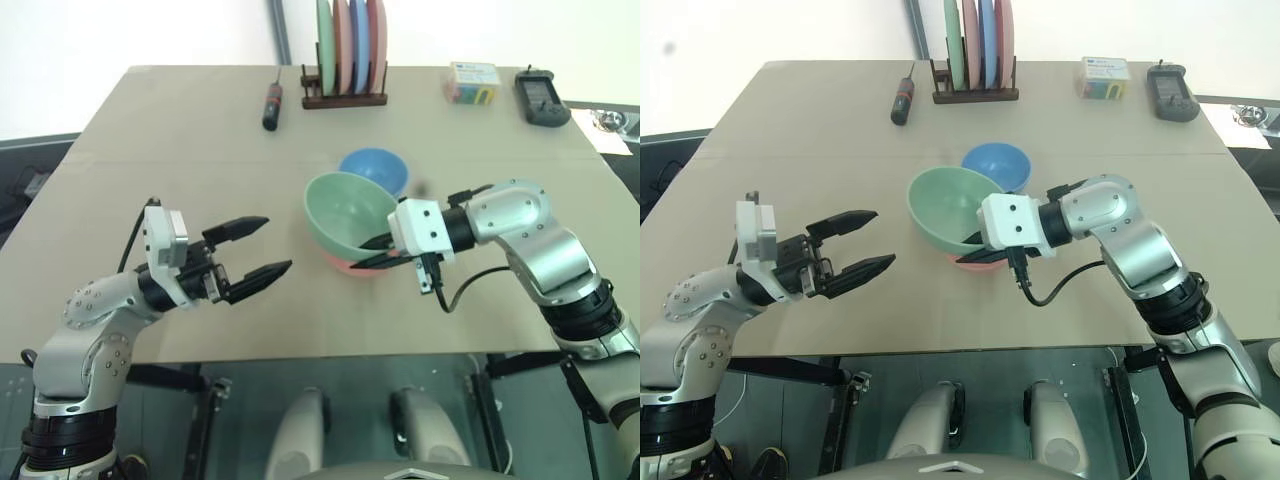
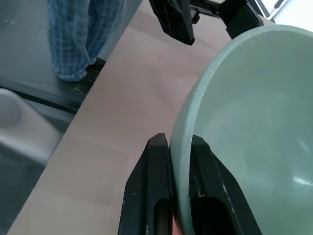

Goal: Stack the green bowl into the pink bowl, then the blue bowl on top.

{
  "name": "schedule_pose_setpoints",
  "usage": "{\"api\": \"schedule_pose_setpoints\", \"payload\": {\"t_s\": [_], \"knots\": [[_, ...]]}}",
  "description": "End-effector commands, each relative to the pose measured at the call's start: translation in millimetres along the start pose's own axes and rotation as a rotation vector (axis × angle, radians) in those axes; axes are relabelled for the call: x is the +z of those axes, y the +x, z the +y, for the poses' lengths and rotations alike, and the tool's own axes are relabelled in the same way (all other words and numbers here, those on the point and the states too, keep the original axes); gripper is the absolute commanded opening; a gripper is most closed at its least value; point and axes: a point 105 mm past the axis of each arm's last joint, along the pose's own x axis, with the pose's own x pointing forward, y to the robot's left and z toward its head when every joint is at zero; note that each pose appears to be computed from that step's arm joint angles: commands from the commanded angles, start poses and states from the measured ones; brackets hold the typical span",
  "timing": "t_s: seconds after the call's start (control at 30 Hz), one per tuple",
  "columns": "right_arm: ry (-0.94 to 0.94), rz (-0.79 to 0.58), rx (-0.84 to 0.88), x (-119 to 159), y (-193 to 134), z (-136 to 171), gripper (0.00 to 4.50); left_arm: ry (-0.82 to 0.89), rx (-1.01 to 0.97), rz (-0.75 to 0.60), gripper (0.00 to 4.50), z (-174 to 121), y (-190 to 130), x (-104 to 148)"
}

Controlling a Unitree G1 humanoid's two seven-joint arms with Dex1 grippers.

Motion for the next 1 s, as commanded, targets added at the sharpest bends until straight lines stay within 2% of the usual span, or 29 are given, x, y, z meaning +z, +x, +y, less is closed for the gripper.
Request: {"api": "schedule_pose_setpoints", "payload": {"t_s": [0.03,0.07,0.13,0.17,0.2,0.27,0.33,0.5,0.73,0.83,1.0], "knots": [[-0.046,0.02,-0.047,4.7,1.3,-6.9,0.05,0.044,-0.012,-0.008,4.5,-2.0,0.9,6.7],[-0.048,0.029,-0.054,2.9,1.2,-8.8,0.05,0.042,-0.013,-0.008,4.5,-2.5,1.2,6.5],[-0.041,0.035,-0.058,1.5,1.4,-10.1,0.81,0.039,-0.013,-0.007,4.5,-2.7,1.6,5.8],[-0.036,0.035,-0.059,1.4,1.5,-10.3,1.05,0.038,-0.012,-0.006,4.5,-2.6,1.6,5.4],[-0.039,0.036,-0.07,1.4,1.3,-12.0,1.54,0.037,-0.012,-0.007,4.5,-2.7,1.4,5.2],[-0.047,0.038,-0.084,1.3,1.1,-14.3,2.25,0.036,-0.013,-0.007,4.5,-2.9,1.3,5.2],[-0.051,0.054,-0.148,-2.2,-5.8,-27.6,3.19,0.042,-0.007,-0.003,4.5,-2.1,0.5,5.3],[-0.041,0.091,-0.302,-10.9,-32.9,-66.3,3.19,0.098,0.111,-0.032,4.5,16.8,-4.8,14.8],[-0.021,0.15,-0.412,-39.2,-57.5,-109.6,3.19,0.196,0.355,-0.035,4.5,56.6,-18.8,21.9],[-0.017,0.207,-0.41,-61.7,-55.2,-118.1,3.19,0.226,0.409,-0.03,4.5,65.7,-23.8,23.6],[-0.016,0.305,-0.344,-94.3,-43.6,-115.8,3.19,0.256,0.491,-0.033,4.5,74.9,-32.3,27.7]]}}
